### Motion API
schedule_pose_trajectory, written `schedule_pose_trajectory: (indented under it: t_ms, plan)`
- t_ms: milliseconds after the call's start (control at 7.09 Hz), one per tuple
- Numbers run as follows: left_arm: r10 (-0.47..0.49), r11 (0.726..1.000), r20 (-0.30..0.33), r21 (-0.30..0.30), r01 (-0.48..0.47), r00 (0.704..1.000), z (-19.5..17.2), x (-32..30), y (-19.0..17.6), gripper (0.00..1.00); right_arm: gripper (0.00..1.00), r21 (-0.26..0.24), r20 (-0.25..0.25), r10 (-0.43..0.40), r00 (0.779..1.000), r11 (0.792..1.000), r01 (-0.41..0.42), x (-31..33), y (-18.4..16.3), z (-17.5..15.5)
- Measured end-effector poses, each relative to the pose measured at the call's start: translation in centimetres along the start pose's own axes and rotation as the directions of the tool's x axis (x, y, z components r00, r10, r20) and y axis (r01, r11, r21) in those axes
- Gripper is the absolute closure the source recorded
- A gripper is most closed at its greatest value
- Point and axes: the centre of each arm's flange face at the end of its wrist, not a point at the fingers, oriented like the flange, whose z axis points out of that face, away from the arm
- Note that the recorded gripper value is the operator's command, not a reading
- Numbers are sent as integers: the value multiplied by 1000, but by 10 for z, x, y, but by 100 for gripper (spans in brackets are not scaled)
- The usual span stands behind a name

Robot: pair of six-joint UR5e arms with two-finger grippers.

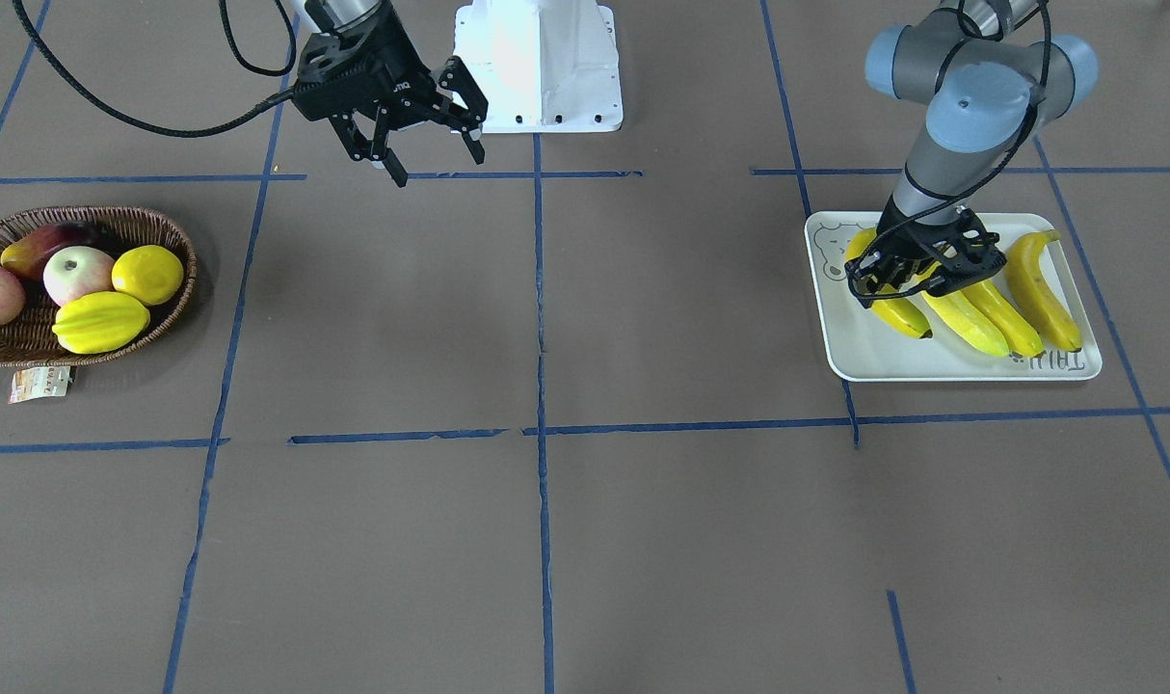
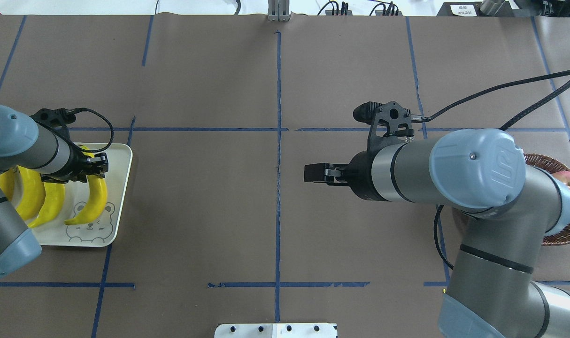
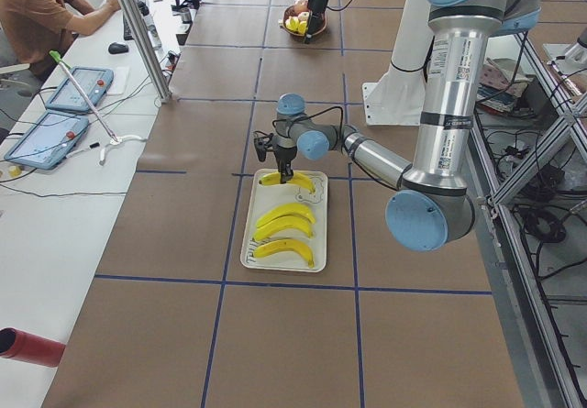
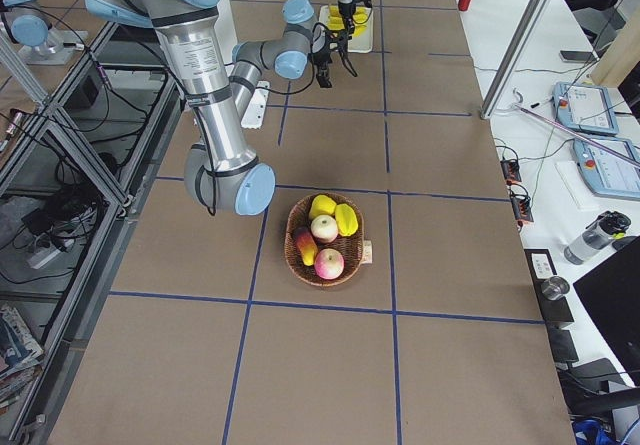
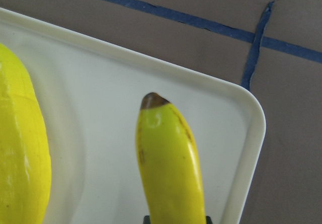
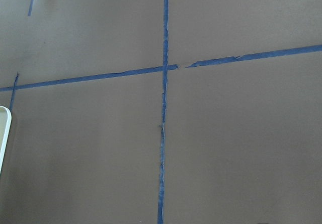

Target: Transfer all bananas from basket to plate

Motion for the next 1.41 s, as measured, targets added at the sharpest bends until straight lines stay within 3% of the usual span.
schedule_pose_trajectory:
  t_ms: [282, 423, 847, 1129, 1411]
  plan:
    - [17, 1000, 12, 17, -17, 1000, -17, -8, -18, 0, 0, -17, -70, -26, 997, 1000, 25, 22, -21, -14]
    - [60, 998, 29, 20, -60, 998, -37, -13, -31, 0, 0, -35, -119, -79, 990, 997, 75, 50, -38, -21]
    - [210, 978, -13, -8, -210, 978, -116, -61, -77, 0, 0, -154, -236, -269, 934, 959, 237, 206, -114, -65]
    - [313, 949, -42, -24, -314, 949, -142, -132, -104, 0, 0, -239, -217, -327, 920, 931, 275, 322, -172, -92]
    - [351, 934, -84, -46, -355, 933, -151, -221, -128, 0, 0, -282, -162, -369, 915, 906, 315, 432, -205, -119]
